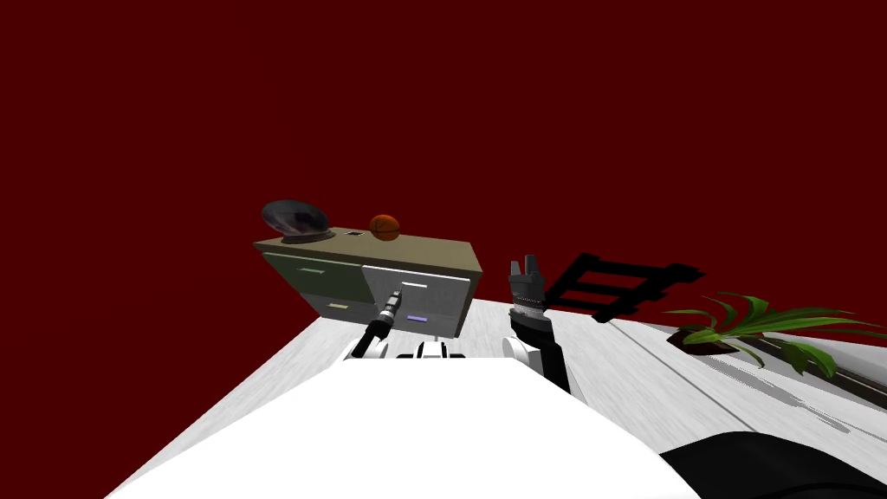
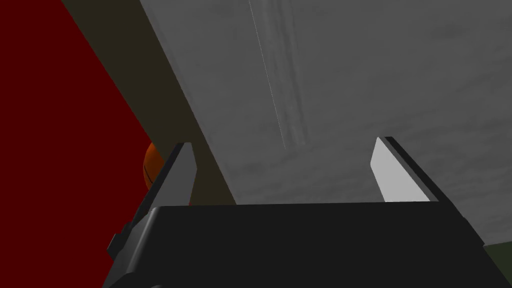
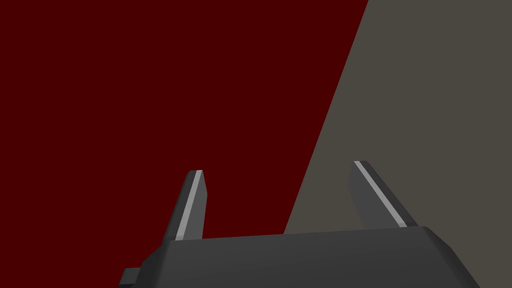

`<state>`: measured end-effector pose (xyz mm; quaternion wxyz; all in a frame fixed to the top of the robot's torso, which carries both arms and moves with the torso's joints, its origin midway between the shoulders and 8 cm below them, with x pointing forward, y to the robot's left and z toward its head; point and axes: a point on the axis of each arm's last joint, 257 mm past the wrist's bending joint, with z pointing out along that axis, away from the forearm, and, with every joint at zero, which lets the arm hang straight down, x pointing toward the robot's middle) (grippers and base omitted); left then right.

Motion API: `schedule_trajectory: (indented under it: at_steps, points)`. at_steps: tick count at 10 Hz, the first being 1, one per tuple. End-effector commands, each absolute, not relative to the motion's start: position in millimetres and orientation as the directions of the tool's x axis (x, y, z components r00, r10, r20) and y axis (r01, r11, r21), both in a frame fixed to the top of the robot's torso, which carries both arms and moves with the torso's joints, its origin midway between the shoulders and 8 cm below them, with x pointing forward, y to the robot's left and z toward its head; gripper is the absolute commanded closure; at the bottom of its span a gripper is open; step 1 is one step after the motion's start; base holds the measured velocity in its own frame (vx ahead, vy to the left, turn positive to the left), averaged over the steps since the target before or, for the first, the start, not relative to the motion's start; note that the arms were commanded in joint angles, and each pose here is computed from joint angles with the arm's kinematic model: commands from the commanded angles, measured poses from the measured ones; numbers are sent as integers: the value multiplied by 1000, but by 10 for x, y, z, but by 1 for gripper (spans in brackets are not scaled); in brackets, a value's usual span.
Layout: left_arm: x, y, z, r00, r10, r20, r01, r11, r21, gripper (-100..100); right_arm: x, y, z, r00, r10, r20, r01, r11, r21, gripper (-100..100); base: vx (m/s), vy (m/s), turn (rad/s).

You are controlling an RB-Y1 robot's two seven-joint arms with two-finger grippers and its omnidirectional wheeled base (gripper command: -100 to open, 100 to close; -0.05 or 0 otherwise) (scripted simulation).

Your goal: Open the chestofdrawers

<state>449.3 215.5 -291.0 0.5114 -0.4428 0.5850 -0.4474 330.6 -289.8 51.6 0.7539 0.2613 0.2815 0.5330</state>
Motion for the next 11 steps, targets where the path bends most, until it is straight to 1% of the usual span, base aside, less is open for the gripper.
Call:
schedule_trajectory:
  at_steps: [1, 2, 3, 4, 7, 8, 9, 11]
  points:
    - [4503, 2157, -2913, -85, -976, -201, -69, 207, -976, -100, 3306, -2898, 516, 273, 951, -146, -657, 295, 694, 0, 76, -19, -2]
    - [4505, 2156, -2916, -85, -976, -201, -71, 207, -976, -100, 3306, -2898, 517, 273, 951, -146, -657, 295, 694, 0, 21, -5, 2]
    - [4506, 2156, -2915, -85, -976, -201, -71, 207, -976, 100, 3307, -2898, 517, 273, 951, -146, -657, 295, 694, 0, 11, -2, 0]
    - [4464, 2147, -2899, -89, -975, -202, -71, 208, -975, 100, 3307, -2898, 517, 273, 951, -146, -657, 295, 694, 0, -122, 12, 31]
    - [4411, 2135, -2879, -94, -975, -203, -72, 210, -975, 100, 3307, -2897, 517, 273, 951, -146, -657, 295, 694, 0, -190, 9, 16]
    - [4425, 2137, -2886, -93, -975, -203, -72, 210, -975, 100, 3307, -2897, 517, 273, 951, -146, -657, 295, 694, 0, -100, 6, 2]
    - [4452, 2154, -2895, -91, -975, -204, -75, 211, -975, -100, 3307, -2898, 517, 273, 951, -146, -657, 295, 694, 0, 47, 13, -25]
    - [4468, 2164, -2899, -89, -975, -204, -76, 211, -974, -100, 3306, -2898, 516, 273, 951, -146, -657, 295, 694, 0, 138, 19, -14]
